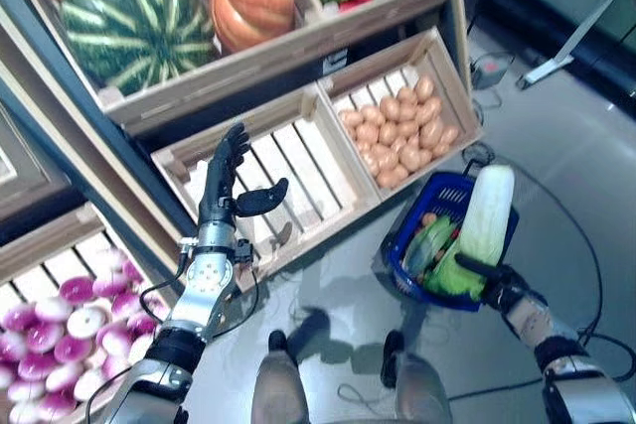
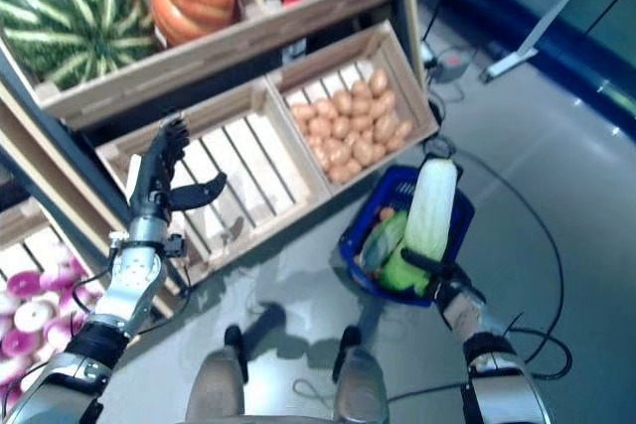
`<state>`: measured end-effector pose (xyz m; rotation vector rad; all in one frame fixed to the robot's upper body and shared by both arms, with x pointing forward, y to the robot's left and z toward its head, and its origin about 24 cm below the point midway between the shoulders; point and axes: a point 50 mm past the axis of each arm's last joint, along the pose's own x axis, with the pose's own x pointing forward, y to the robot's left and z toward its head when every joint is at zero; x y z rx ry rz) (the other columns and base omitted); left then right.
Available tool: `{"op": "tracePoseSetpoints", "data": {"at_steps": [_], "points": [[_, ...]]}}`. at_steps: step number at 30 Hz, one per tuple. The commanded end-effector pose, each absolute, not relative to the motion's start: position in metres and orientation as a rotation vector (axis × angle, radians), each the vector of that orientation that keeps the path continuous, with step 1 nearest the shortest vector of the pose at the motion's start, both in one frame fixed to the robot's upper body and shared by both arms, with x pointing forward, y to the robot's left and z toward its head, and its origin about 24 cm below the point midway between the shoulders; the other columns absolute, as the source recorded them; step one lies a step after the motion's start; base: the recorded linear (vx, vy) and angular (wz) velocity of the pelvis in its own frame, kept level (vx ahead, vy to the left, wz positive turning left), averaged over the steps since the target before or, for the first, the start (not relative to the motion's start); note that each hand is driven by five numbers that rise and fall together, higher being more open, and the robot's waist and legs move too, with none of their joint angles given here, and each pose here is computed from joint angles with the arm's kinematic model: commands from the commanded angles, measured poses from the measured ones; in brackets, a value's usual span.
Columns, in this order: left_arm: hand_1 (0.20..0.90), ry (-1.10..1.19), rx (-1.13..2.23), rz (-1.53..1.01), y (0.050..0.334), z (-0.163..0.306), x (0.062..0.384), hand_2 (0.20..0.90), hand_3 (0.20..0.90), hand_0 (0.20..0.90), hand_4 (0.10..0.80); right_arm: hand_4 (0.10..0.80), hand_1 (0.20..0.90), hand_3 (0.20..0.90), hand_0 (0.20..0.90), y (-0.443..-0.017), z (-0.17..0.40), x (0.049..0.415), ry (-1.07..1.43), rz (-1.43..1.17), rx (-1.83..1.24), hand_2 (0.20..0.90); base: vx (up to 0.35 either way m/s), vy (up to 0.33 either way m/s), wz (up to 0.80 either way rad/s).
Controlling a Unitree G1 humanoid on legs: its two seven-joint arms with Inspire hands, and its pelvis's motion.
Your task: Put vegetables into the basket
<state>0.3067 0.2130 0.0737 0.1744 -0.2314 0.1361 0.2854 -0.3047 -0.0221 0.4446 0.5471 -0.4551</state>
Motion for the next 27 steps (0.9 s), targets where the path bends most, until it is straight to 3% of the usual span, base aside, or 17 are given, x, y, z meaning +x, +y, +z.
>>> {"op": "tracePoseSetpoints", "data": {"at_steps": [1,19,20,21,27], "points": [[0.900,-0.422,0.089,0.124,0.204,0.112,0.318,0.900,0.900,0.900,0.800,0.400,0.300,0.300,0.300,-0.338,0.033,0.309,0.258,-0.510,0.522,0.300,-0.070,0.009,0.18],[0.900,-0.457,-0.017,-0.001,0.182,0.116,0.314,0.900,0.900,0.900,0.800,0.400,0.300,0.300,0.300,-0.391,0.109,0.319,0.117,-0.699,0.448,0.300,-0.044,-0.017,0.11],[0.900,-0.455,-0.020,-0.001,0.181,0.117,0.314,0.900,0.900,0.900,0.800,0.653,0.679,0.679,0.679,-0.395,0.115,0.319,0.105,-0.716,0.445,0.679,-0.035,0.002,0.01],[0.900,-0.453,-0.026,0.001,0.181,0.117,0.314,0.900,0.900,0.900,0.800,0.800,0.900,0.900,0.900,-0.396,0.117,0.319,0.101,-0.723,0.445,0.900,0.000,0.000,0.00],[0.900,-0.456,-0.024,0.011,0.181,0.118,0.314,0.900,0.900,0.900,0.800,0.800,0.900,0.900,0.900,-0.404,0.116,0.311,0.086,-0.743,0.459,0.900,0.020,0.000,0.00]]}}
